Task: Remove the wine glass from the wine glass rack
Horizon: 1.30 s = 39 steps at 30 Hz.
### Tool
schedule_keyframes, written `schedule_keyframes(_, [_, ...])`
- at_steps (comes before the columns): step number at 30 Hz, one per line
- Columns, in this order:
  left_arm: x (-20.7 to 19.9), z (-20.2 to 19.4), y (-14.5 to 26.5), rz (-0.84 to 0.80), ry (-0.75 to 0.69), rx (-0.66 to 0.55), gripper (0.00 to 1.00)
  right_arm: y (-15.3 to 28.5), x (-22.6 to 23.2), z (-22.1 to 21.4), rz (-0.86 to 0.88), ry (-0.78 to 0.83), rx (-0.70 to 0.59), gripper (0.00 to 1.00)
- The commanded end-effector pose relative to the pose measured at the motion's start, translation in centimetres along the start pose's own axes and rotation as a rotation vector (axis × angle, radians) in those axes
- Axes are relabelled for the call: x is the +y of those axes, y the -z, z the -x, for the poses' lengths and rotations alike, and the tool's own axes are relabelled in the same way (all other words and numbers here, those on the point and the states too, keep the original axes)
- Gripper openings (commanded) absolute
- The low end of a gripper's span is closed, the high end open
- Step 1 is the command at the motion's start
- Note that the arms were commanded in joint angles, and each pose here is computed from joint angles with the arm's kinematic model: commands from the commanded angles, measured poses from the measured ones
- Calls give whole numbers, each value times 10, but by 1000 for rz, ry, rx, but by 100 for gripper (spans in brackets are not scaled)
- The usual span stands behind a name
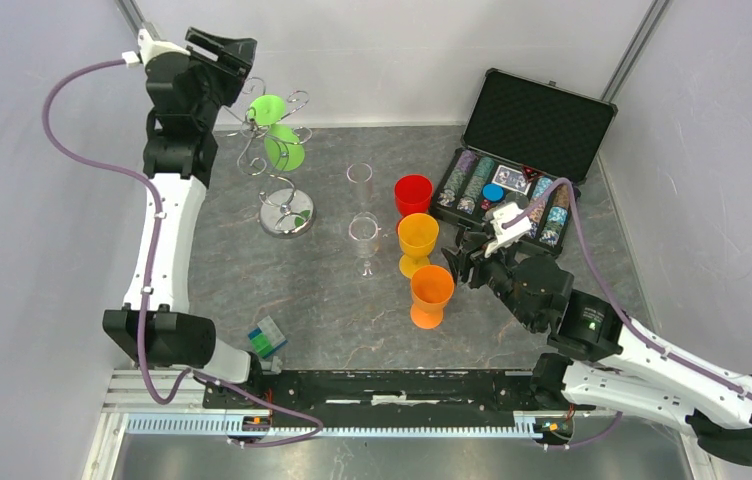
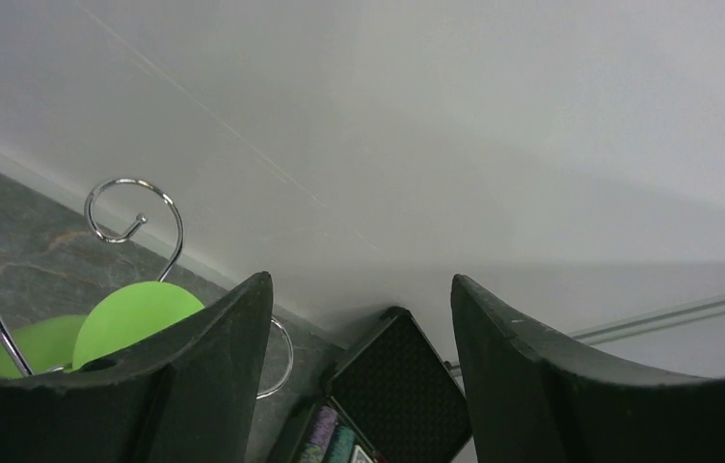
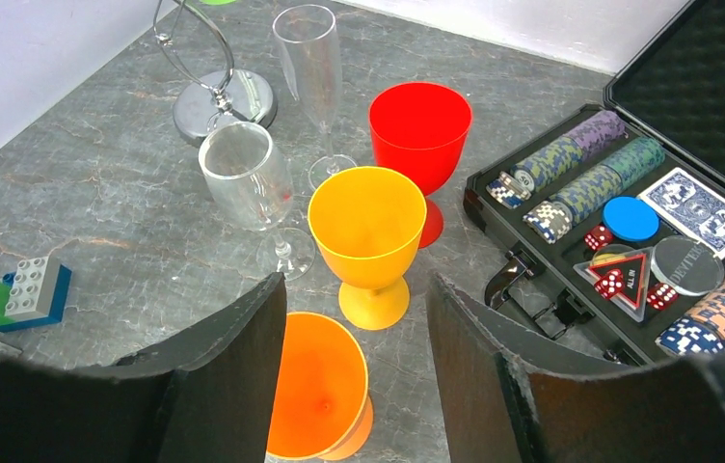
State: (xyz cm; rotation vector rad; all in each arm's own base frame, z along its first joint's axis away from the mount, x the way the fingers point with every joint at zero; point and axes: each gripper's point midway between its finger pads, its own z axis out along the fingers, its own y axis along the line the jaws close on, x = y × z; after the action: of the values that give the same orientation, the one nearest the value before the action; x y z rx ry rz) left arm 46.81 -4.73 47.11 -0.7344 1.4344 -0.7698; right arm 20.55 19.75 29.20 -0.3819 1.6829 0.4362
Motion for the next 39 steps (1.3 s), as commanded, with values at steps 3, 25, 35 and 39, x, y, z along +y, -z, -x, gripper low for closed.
schedule_keyframes(3, [23, -9, -4, 79, -215, 148, 78, -4, 9, 15, 28, -24, -32, 61])
schedule_keyframes(25, [104, -24, -37, 74, -205, 490, 46, -15, 21, 10, 48, -20, 6, 62])
schedule_keyframes(35, [88, -32, -18, -22, -232, 581, 54, -16, 23, 7, 54, -12, 16, 62])
schedule_keyframes(39, [93, -40, -17, -16, -201, 623, 50, -17, 25, 6, 63, -12, 18, 62])
